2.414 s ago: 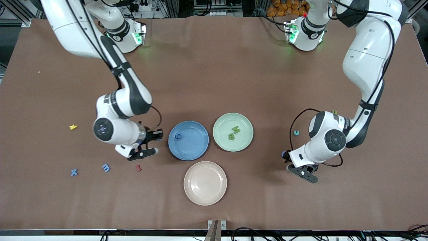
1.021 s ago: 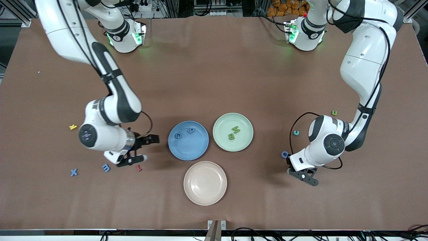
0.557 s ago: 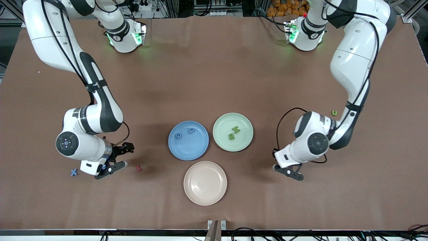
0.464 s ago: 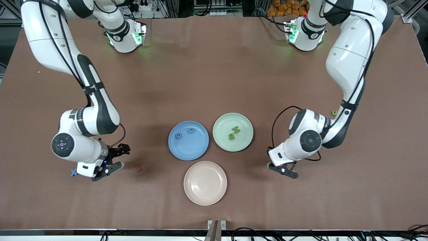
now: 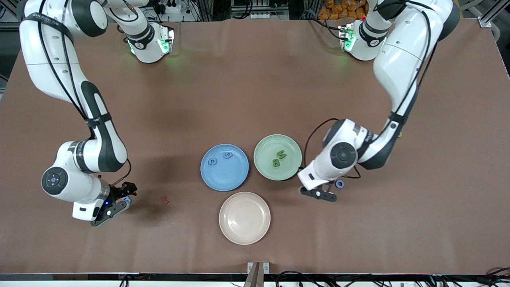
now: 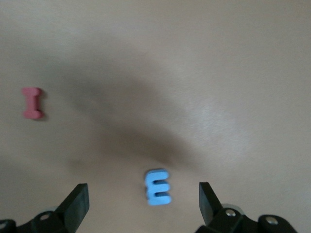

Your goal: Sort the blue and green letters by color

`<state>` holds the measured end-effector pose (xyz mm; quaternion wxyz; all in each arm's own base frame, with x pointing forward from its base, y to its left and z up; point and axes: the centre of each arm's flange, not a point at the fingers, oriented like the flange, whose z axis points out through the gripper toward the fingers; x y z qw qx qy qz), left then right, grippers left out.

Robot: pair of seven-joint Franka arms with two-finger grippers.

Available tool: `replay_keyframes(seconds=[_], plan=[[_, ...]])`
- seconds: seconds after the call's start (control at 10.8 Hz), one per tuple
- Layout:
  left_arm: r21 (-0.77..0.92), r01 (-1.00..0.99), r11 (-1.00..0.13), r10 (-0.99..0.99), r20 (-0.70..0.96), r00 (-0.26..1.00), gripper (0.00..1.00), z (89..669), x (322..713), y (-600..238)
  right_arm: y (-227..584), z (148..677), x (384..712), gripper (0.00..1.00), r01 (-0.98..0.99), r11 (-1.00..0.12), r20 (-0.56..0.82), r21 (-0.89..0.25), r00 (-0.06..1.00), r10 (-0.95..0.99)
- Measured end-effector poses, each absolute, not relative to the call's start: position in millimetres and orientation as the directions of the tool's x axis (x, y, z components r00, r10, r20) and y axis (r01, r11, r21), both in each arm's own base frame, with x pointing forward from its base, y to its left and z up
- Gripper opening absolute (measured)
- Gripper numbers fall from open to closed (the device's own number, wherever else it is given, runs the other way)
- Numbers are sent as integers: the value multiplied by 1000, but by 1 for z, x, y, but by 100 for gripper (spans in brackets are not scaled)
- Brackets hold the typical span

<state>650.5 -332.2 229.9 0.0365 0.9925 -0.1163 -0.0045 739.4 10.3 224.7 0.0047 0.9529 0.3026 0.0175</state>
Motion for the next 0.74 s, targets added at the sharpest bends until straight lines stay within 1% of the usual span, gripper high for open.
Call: replay_keyframes(seconds=[0.28,0.37,0.46,0.65,0.74], plan=[[50,-125,-991,-127,-27,992,36,248,597,-418,-3,209,747,100,589,-807,17,36,807,590],[43,-108,-993,-110,-34,993,36,247,586,-430,-7,202,746,100,593,-804,8,32,804,594],[33,-101,-994,-103,-43,994,38,243,581,-434,-14,193,744,100,598,-801,-2,26,801,598],[5,-89,-996,-90,-68,994,62,238,582,-425,-19,183,742,100,599,-801,-13,17,801,598],[-10,-80,-997,-79,-82,993,76,238,585,-417,-17,181,742,100,601,-799,-15,14,800,600]])
